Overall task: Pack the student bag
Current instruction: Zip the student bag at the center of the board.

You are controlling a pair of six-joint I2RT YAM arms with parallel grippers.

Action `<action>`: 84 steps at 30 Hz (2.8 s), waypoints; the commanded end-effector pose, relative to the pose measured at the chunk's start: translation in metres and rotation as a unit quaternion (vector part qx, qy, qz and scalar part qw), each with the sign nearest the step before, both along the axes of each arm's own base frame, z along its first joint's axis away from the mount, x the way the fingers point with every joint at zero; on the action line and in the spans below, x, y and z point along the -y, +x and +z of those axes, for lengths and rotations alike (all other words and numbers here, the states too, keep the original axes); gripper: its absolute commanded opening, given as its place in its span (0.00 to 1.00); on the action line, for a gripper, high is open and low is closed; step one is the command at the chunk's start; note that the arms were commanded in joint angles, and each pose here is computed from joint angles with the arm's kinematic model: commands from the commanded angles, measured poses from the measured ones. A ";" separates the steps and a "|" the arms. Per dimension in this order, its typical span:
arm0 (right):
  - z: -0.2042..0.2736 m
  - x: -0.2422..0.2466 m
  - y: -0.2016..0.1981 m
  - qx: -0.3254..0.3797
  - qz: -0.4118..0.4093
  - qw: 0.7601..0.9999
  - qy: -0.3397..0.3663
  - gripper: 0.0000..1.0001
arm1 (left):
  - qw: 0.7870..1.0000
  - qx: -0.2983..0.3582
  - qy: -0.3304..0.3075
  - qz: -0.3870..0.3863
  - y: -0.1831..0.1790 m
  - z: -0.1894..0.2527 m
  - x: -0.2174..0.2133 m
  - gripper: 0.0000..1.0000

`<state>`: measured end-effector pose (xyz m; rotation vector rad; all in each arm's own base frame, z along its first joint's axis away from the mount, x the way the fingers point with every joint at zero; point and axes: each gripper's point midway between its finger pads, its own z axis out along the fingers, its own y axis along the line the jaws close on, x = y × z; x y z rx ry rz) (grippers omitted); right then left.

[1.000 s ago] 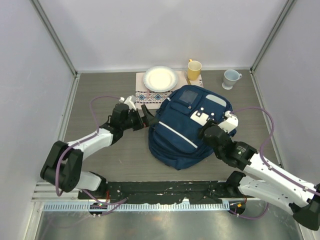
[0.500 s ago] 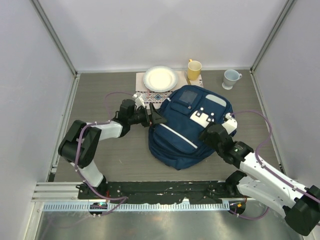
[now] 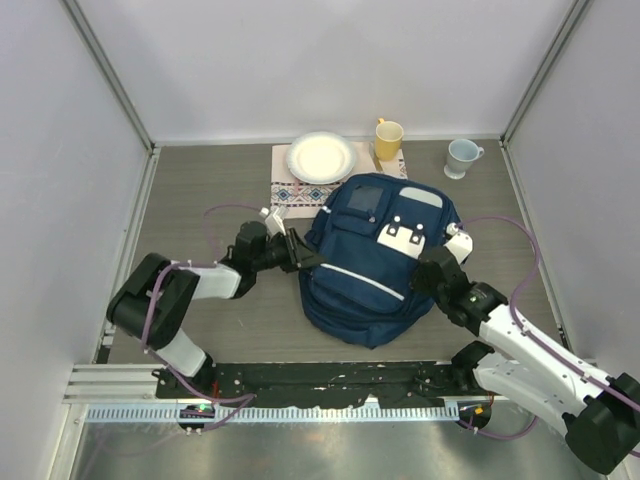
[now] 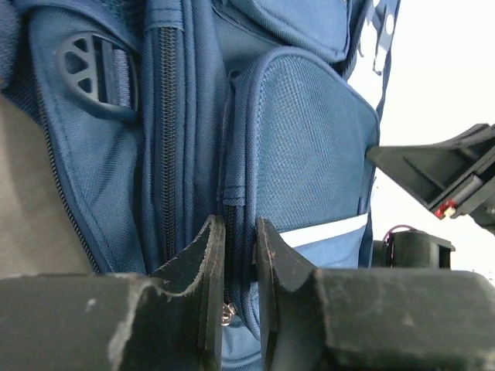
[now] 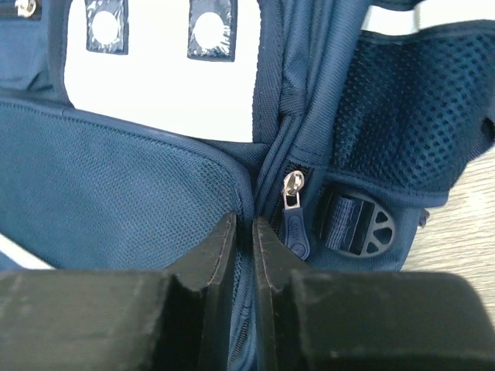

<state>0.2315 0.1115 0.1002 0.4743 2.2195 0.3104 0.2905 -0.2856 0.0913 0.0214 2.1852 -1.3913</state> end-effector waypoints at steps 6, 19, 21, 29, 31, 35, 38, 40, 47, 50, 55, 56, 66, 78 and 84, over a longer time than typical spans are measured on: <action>0.046 -0.062 0.017 0.061 0.126 0.987 0.080 0.14 | 0.999 0.002 -0.037 -0.021 -0.104 0.024 0.028 0.17; 0.057 -0.129 0.055 0.045 0.246 0.965 0.077 0.15 | 0.998 0.026 -0.037 0.037 -0.138 0.047 0.029 0.21; 0.056 -0.143 0.062 0.038 0.264 0.960 0.085 0.15 | 0.998 0.024 -0.036 0.054 -0.133 0.045 0.028 0.21; 0.056 -0.179 0.083 0.032 0.308 0.947 0.080 0.24 | 0.995 0.027 -0.046 0.080 -0.115 0.055 0.043 0.26; 0.058 -0.171 0.090 0.035 0.295 0.954 0.050 0.42 | 0.995 0.025 -0.047 0.080 -0.114 0.057 0.046 0.27; 0.090 -0.114 0.096 0.083 0.199 0.976 -0.030 0.65 | 0.993 0.021 -0.055 0.098 -0.111 0.061 0.042 0.27; 0.106 -0.082 0.079 0.109 0.158 0.980 -0.047 0.67 | 0.991 0.019 -0.053 0.122 -0.106 0.063 0.036 0.27; 0.120 -0.072 0.055 0.127 0.159 0.979 -0.014 0.65 | 0.989 0.031 -0.060 0.131 -0.103 0.075 0.033 0.26; 0.114 -0.096 -0.028 0.132 0.186 0.969 0.096 0.59 | 0.987 0.051 -0.063 0.142 -0.092 0.115 0.039 0.20; 0.112 -0.109 -0.052 0.138 0.197 0.967 0.086 0.57 | 0.986 0.049 -0.065 0.145 -0.088 0.119 0.044 0.18; 0.107 -0.139 -0.087 0.134 0.211 0.966 0.065 0.54 | 0.985 0.042 -0.076 0.147 -0.085 0.121 0.050 0.17; 0.097 -0.140 -0.084 0.137 0.195 0.971 0.030 0.54 | 0.985 0.041 -0.076 0.148 -0.084 0.121 0.052 0.17; 0.079 -0.155 -0.099 0.095 0.162 0.981 0.054 0.47 | 0.984 0.041 -0.079 0.155 -0.083 0.120 0.049 0.17; 0.061 -0.157 -0.104 0.061 0.171 0.980 0.078 0.39 | 0.982 0.042 -0.086 0.160 -0.083 0.120 0.045 0.17; 0.049 -0.162 -0.098 0.041 0.173 0.979 0.102 0.39 | 0.983 0.041 -0.086 0.159 -0.084 0.118 0.044 0.17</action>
